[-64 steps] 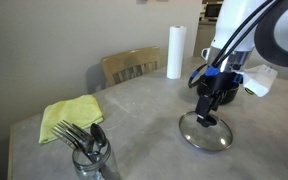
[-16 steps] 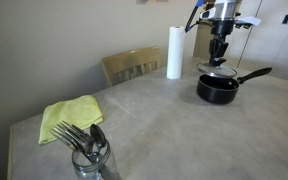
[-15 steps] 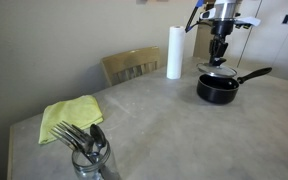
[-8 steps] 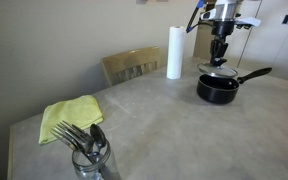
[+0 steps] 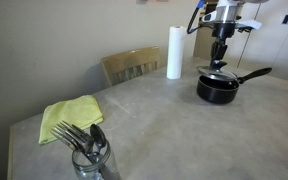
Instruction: Put the glass lid on top of the black pot
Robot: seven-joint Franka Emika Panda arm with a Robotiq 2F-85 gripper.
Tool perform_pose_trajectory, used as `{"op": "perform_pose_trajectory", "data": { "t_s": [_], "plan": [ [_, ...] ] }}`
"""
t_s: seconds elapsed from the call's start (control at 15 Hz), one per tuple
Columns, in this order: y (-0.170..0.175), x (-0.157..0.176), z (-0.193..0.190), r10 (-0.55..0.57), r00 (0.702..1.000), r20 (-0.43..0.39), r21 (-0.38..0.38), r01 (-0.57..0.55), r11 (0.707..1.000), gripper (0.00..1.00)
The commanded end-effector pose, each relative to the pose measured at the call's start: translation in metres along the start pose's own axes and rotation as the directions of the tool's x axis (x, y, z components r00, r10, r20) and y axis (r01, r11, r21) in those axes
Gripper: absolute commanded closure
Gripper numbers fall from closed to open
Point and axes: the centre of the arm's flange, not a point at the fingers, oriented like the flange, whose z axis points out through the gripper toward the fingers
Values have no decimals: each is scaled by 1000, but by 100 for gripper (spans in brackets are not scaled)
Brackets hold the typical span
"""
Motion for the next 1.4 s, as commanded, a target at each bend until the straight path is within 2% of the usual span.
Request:
{"op": "perform_pose_trajectory", "data": {
  "t_s": [0.0, 0.6, 1.07, 1.33],
  "plan": [
    [-15, -10, -1, 20, 1000, -10, 31, -19, 999, 88],
    [-21, -26, 13, 39, 999, 8, 24, -39, 999, 88],
    [-23, -23, 18, 5, 1000, -15, -48, -6, 999, 88],
    [-33, -23, 24, -38, 999, 3, -108, 38, 993, 88]
  ]
}}
